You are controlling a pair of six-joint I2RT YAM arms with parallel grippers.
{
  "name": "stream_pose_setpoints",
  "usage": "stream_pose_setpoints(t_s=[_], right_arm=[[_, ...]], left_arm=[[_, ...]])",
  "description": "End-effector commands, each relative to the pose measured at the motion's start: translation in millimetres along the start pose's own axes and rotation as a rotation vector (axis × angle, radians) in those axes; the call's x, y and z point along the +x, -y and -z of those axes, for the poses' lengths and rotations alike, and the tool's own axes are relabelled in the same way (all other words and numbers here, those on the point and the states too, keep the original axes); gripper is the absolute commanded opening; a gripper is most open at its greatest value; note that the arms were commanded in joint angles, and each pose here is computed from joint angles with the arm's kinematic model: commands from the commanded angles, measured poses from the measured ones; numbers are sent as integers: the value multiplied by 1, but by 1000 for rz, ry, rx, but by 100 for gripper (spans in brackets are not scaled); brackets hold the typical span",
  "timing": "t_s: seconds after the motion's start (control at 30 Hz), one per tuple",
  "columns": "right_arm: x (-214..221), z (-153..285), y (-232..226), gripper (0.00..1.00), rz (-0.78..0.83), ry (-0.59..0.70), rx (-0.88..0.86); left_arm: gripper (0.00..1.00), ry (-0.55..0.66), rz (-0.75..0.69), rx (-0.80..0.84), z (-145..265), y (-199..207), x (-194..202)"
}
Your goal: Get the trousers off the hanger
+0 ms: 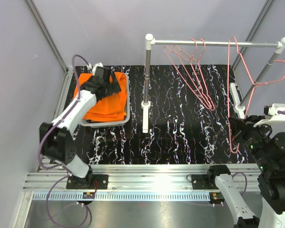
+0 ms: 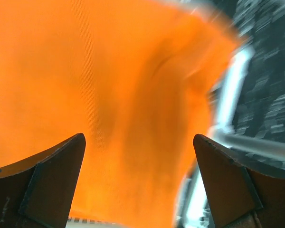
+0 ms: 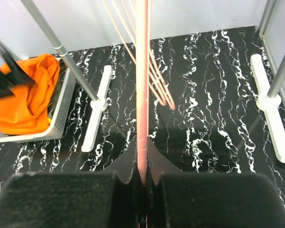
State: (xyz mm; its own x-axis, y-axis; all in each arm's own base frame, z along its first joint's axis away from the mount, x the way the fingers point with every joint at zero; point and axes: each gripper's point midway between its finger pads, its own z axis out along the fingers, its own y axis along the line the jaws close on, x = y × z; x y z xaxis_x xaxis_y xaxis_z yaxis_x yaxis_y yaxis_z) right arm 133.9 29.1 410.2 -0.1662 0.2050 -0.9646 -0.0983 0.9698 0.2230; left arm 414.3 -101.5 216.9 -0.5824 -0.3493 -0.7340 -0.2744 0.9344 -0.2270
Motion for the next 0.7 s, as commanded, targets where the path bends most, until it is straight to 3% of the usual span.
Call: stream_pose_setpoints(t_s=[0.0,0.17,0.23,0.37,0.47,0.67], right_arm=[[-5,-10,12,0,14,20,67],[4,-22,19,0,8,-7,94],[16,-33,22,0,21,-64,101],[27,-44,20,0,28,-113,84],[28,-51,10,0,21,-127,26],[23,-71,1,0,19,-148,-21]], left_arm=[[99,-116,30,-45,-56,-7,55],[99,-308,20,-82,-101,-22,137],[99,-317,42,-45,-102,-18,144],[99,-244,52,-18,-76,-15,117],[99,-151,52,0,-40,-10,72],[99,46,57,74,58,-12,-2]])
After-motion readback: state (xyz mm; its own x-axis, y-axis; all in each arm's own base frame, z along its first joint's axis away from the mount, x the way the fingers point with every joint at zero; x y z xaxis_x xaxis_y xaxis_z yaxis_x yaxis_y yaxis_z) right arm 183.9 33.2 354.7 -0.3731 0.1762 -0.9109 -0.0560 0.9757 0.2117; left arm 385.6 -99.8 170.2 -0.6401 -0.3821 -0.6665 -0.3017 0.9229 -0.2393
